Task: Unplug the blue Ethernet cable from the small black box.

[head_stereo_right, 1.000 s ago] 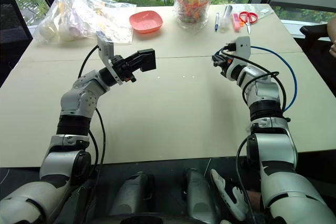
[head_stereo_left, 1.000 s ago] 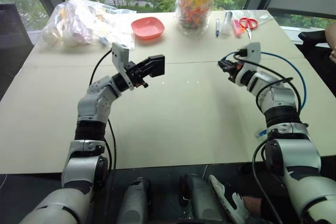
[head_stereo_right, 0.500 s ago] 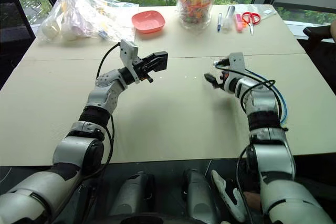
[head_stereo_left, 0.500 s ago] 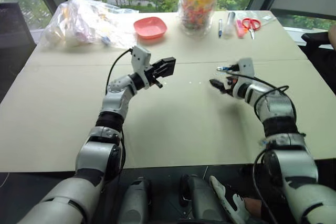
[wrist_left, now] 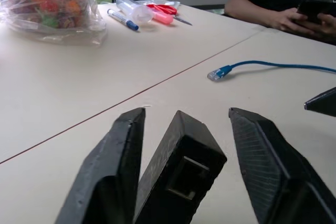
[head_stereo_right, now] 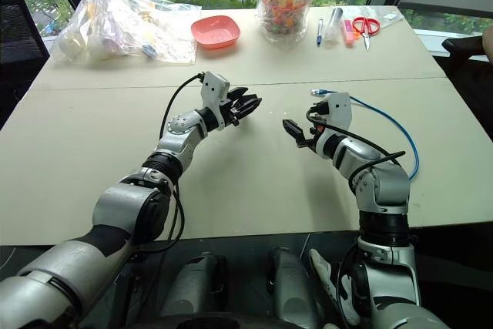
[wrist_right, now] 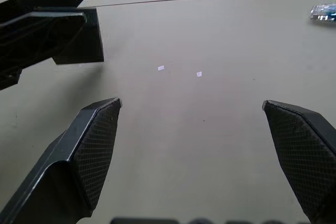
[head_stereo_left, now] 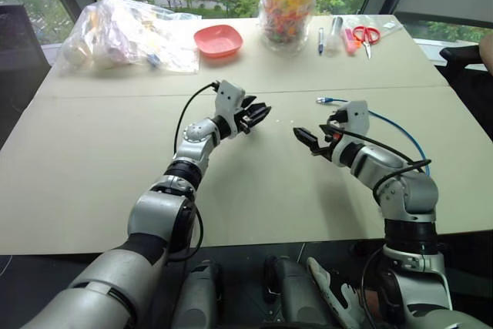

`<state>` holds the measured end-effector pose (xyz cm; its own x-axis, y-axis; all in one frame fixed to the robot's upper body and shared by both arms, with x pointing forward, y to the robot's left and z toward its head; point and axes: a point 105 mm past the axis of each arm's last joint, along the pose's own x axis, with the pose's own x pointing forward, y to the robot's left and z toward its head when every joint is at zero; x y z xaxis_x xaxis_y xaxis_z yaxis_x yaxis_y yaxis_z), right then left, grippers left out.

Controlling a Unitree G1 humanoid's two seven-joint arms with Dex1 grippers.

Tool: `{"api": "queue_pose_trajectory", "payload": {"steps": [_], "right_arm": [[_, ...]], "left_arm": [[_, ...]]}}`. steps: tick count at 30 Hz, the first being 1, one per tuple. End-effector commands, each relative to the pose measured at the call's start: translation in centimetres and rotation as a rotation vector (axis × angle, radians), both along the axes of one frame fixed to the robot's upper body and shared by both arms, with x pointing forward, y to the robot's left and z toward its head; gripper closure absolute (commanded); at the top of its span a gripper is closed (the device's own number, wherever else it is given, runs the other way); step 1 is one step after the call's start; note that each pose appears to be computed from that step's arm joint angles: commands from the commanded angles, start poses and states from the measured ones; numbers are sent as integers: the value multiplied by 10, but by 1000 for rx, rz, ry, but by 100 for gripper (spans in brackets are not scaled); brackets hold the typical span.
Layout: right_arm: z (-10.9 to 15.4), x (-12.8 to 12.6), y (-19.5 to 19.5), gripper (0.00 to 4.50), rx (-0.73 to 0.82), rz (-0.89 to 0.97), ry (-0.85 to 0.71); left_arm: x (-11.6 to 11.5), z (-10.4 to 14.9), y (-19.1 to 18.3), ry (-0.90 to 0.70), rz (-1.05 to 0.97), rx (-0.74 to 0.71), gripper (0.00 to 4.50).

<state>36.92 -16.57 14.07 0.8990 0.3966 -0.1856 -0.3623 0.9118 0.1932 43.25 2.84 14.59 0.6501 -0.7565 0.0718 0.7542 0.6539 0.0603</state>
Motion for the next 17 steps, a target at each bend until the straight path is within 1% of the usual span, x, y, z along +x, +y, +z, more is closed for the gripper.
{"api": "queue_pose_trajectory", "payload": {"steps": [1,2,4,8,10,17], "right_arm": [[22,-3,-4,0,-1,9,-110],[23,-3,-4,0,-3,13,-118],[27,-6,-4,0,-16,40,-146],[27,-15,-7,0,-41,76,-175],[24,-21,-8,0,-40,99,-174],[15,-44,-6,0,-58,181,-172]], "left_arm": [[0,18,4,-45,-48,-3,5],[0,19,6,-45,-55,-5,5],[-1,27,22,-46,-74,-33,5],[-14,41,58,-57,-100,-56,5],[-32,43,77,-28,-120,-45,5],[-86,32,108,79,-79,11,5]]}}
